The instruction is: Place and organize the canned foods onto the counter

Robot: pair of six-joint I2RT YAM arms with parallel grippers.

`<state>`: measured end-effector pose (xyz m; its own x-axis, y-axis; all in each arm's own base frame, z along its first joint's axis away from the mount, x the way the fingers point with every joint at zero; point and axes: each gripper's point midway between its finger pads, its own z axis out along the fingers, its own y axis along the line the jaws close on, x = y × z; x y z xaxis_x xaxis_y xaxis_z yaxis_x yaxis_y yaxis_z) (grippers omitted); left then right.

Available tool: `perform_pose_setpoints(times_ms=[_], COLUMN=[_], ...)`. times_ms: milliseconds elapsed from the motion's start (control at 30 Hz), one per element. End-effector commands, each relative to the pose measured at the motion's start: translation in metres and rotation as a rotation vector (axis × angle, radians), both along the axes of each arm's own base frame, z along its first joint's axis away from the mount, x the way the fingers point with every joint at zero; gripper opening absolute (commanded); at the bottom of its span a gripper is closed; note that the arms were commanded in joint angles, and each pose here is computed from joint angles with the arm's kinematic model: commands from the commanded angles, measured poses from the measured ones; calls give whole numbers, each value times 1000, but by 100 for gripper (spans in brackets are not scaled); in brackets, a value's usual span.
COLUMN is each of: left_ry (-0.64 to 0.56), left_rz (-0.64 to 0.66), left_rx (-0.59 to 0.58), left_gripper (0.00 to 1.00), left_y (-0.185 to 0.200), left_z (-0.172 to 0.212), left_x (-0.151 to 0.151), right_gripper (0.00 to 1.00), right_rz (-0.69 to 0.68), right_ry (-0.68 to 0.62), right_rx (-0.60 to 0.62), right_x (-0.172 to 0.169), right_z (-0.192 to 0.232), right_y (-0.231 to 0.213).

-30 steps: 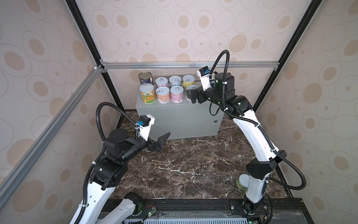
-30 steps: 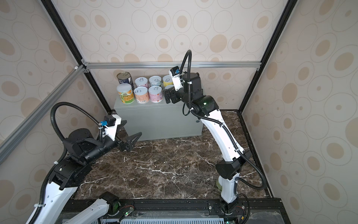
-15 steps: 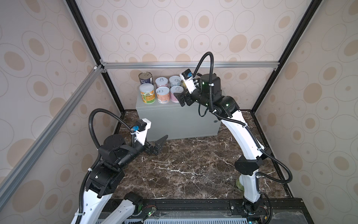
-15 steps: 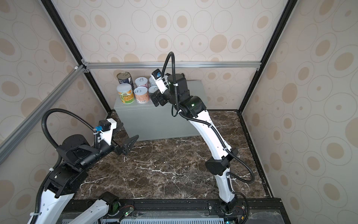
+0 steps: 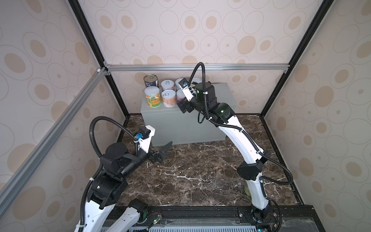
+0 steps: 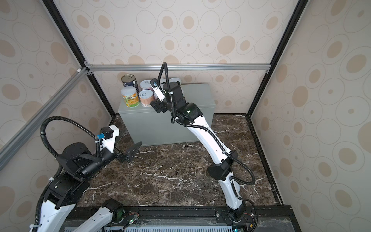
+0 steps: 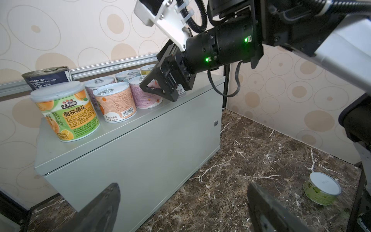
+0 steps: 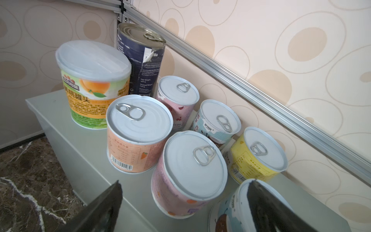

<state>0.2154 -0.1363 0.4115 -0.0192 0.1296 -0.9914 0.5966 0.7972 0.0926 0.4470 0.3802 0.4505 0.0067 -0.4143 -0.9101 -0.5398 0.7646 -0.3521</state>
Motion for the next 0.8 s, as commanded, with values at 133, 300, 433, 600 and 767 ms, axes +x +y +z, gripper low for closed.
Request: perform_pose_setpoints(times_ms=[133, 300, 433, 600, 767], left_ry=[-25, -31, -33, -32, -30], left_rz=[9, 14, 17, 20, 19], left_rx=[42, 45, 51, 60, 62], left_gripper=[98, 98, 98, 98, 98], left_y=[3, 5, 6, 6, 6], left_z=[-2, -3, -4, -7, -9], left_x=[-3, -4, -4, -3, -2], right_gripper=[100, 100, 100, 100, 100], right_rz=[-97, -122, -154, -173, -188], right_ry=[-80, -77, -75, -72, -66], right_rx=[28, 46, 66, 74, 71], right_x=[10, 15, 21, 23, 24], right_z=[14, 9, 7, 6, 5], right_y=[1, 3, 2, 0, -4])
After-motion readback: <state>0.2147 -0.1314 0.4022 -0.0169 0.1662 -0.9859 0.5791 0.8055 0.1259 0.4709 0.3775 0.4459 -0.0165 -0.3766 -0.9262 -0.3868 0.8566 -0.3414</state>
